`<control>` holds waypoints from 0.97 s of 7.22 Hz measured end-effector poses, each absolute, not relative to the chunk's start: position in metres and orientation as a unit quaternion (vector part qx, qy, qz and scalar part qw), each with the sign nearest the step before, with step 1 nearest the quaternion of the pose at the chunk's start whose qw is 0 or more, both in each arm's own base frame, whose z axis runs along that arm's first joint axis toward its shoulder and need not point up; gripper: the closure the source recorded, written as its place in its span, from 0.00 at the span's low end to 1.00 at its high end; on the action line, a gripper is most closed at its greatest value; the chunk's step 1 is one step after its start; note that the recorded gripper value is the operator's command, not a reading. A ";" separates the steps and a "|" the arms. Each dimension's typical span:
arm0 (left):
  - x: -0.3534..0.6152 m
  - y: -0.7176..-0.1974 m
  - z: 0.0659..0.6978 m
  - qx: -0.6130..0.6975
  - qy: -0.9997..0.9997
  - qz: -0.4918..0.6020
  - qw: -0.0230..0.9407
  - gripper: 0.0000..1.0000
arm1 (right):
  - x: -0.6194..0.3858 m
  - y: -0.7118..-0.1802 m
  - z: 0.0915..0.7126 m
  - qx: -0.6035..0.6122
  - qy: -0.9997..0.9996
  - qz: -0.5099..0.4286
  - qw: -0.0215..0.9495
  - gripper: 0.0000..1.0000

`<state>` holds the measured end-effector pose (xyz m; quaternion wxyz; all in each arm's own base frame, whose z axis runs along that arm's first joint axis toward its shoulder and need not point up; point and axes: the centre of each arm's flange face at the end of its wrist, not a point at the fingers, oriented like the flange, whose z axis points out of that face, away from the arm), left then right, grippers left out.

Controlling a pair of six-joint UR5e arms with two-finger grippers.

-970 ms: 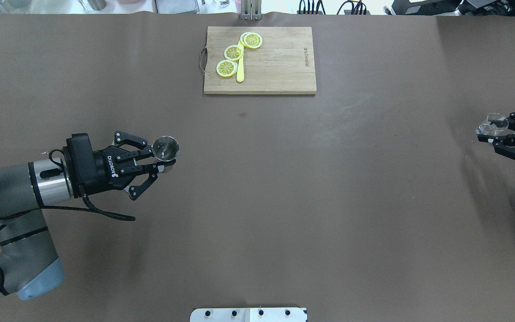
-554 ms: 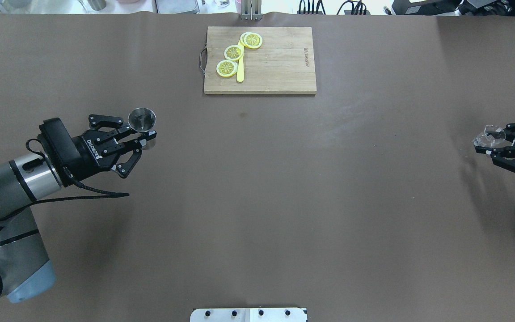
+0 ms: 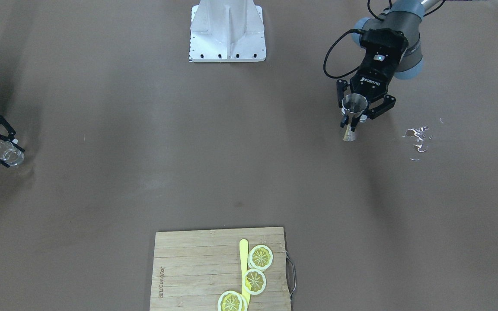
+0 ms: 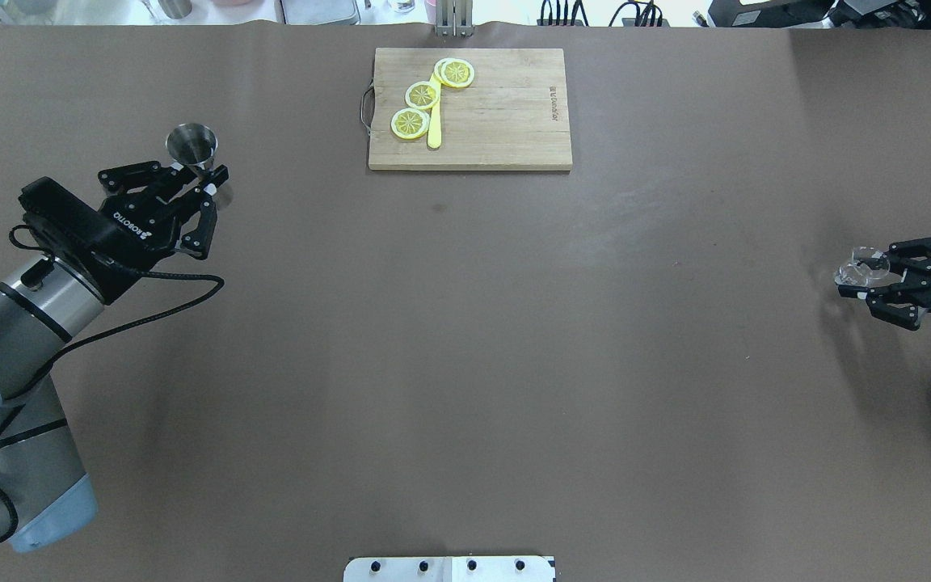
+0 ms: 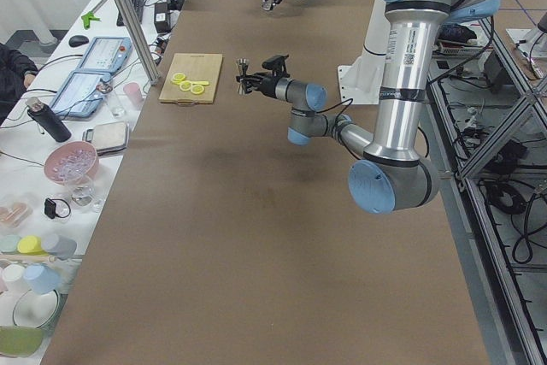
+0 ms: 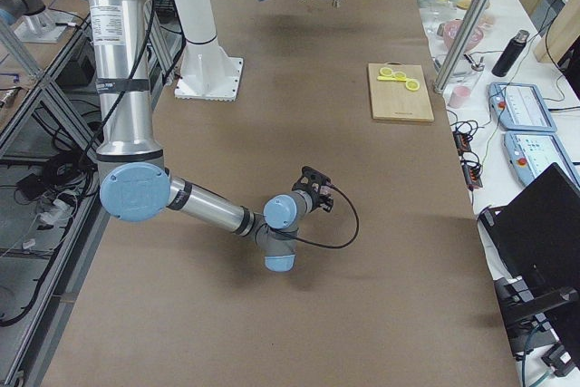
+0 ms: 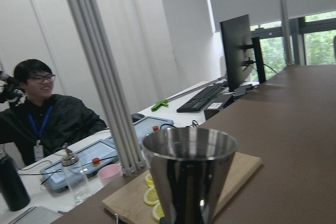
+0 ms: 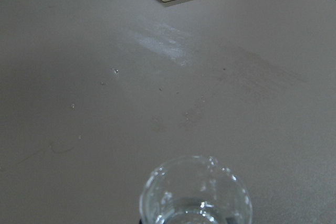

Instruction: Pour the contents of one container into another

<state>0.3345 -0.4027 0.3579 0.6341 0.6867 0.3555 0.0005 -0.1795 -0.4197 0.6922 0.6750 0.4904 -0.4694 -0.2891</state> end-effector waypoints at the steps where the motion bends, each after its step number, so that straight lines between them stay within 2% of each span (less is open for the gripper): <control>1: 0.331 -0.407 0.362 0.681 0.339 -0.036 0.648 1.00 | -0.183 -0.417 0.694 0.486 -0.472 -0.293 0.675 1.00; 7: 0.333 -0.431 0.403 0.601 0.270 -0.225 0.718 1.00 | -0.189 -0.407 0.706 0.477 -0.475 -0.303 0.675 1.00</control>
